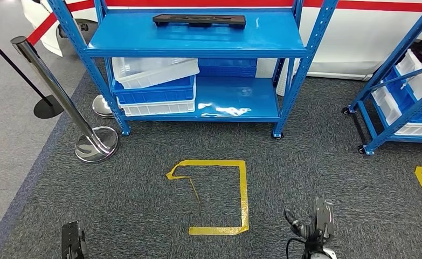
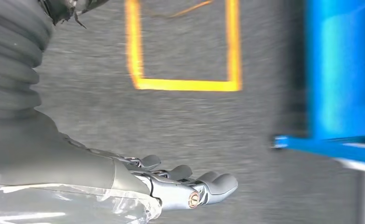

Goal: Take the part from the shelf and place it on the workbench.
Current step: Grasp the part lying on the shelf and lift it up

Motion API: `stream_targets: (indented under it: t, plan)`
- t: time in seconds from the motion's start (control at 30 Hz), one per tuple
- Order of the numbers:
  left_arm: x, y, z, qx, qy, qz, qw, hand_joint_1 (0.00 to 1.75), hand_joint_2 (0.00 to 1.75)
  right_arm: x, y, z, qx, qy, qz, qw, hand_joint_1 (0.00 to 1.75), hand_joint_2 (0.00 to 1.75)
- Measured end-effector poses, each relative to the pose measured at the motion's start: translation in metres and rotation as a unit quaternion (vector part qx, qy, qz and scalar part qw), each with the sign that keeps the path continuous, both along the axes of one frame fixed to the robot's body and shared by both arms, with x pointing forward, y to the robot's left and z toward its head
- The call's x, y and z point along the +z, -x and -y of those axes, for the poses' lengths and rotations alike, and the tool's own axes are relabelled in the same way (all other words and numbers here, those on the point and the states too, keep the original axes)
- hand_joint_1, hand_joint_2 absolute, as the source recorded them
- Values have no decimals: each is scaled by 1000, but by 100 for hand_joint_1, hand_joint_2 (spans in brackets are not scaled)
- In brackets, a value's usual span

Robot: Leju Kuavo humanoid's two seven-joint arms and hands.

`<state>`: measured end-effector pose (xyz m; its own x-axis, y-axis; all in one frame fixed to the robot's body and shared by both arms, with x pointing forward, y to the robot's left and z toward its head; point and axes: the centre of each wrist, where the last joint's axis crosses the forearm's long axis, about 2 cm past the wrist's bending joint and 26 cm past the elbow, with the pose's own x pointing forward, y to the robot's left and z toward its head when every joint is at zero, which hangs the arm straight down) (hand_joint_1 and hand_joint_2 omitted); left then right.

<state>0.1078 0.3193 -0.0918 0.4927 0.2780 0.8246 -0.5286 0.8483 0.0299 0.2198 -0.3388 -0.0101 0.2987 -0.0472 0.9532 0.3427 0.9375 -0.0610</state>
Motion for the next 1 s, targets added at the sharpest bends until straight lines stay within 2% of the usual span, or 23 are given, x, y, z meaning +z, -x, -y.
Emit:
stream_targets:
  t: [0.2, 0.43, 0.53, 0.67, 1.0]
  plan:
    - [3, -13, 5, -24, -16, 10, 1000, 0, 0, 47, -53, -14, 50, 32, 78, 995, 0, 175]
    - [3, -14, 5, -29, -18, 10, 999, 0, 0, 54, -60, -17, 58, 37, 86, 994, 0, 175]
    - [3, -14, 8, -43, -20, 4, 999, 0, 0, 71, -75, -26, 87, 54, 107, 989, 0, 175]
    - [2, -13, 17, -113, -23, -35, 993, 0, 0, 134, -120, -80, 228, 137, 187, 946, 0, 175]
    - [-2, -5, 24, -208, -14, -92, 974, 0, 0, 190, -140, -151, 356, 240, 267, 863, 0, 175]
